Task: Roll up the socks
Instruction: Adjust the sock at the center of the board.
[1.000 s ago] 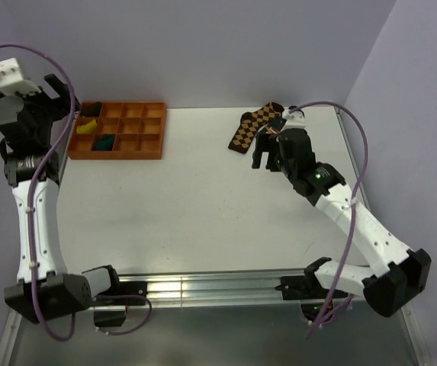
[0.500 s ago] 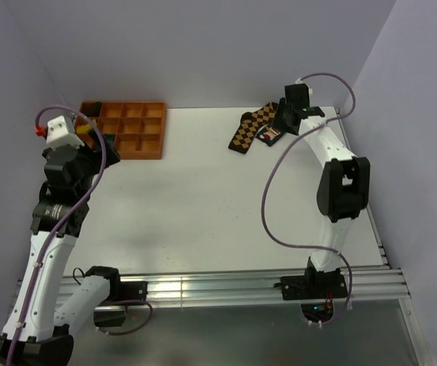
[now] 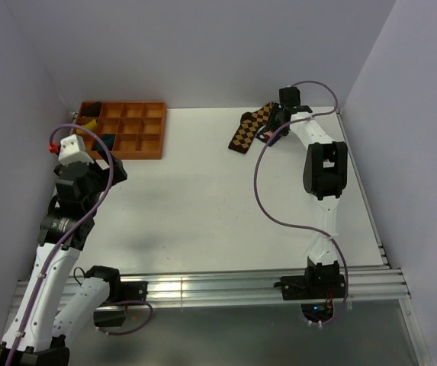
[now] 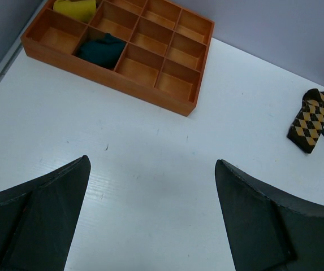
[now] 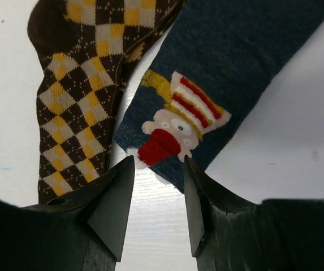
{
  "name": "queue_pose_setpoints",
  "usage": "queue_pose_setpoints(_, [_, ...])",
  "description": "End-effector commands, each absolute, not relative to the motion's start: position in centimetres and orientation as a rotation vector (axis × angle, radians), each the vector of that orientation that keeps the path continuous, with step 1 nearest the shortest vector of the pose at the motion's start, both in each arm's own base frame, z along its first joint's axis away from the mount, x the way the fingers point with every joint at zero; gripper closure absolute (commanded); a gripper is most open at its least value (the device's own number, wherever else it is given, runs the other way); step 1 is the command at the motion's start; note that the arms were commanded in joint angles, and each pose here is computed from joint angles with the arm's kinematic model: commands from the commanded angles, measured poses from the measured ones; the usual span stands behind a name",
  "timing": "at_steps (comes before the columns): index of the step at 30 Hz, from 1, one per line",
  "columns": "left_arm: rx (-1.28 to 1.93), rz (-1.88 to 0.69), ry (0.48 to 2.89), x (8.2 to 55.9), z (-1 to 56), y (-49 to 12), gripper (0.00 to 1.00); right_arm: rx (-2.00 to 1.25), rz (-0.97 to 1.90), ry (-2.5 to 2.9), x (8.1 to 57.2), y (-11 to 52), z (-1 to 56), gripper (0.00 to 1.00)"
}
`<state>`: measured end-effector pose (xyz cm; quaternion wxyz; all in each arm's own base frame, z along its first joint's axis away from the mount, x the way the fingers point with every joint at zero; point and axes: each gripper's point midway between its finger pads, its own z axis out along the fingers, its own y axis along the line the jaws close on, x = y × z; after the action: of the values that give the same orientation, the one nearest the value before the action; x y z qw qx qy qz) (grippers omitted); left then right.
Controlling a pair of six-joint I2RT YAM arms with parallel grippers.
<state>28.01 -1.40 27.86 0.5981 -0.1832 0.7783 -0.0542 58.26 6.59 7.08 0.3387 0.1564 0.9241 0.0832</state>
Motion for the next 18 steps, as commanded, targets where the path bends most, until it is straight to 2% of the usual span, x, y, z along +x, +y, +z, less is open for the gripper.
queue_pose_setpoints(1, [-0.422,-0.153,1.793,27.9,28.1,-1.8,0.03,0.417,0.368,2.399,59.0,8.1,6.9,0.53])
queue_pose_setpoints(12, [-0.406,-0.172,1.776,26.9,28.5,-1.9,0.03,0.653,0.482,2.533,55.3,9.2,1.8,0.51])
queue_pose_setpoints(13, [-0.406,-0.177,1.776,26.8,28.5,-1.9,0.03,0.65,0.49,2.511,55.4,9.1,2.2,0.48])
queue_pose_setpoints(18, [-0.388,-0.209,1.765,26.4,29.0,-2.4,0.04,0.743,0.511,2.526,52.5,9.2,4.3,0.49])
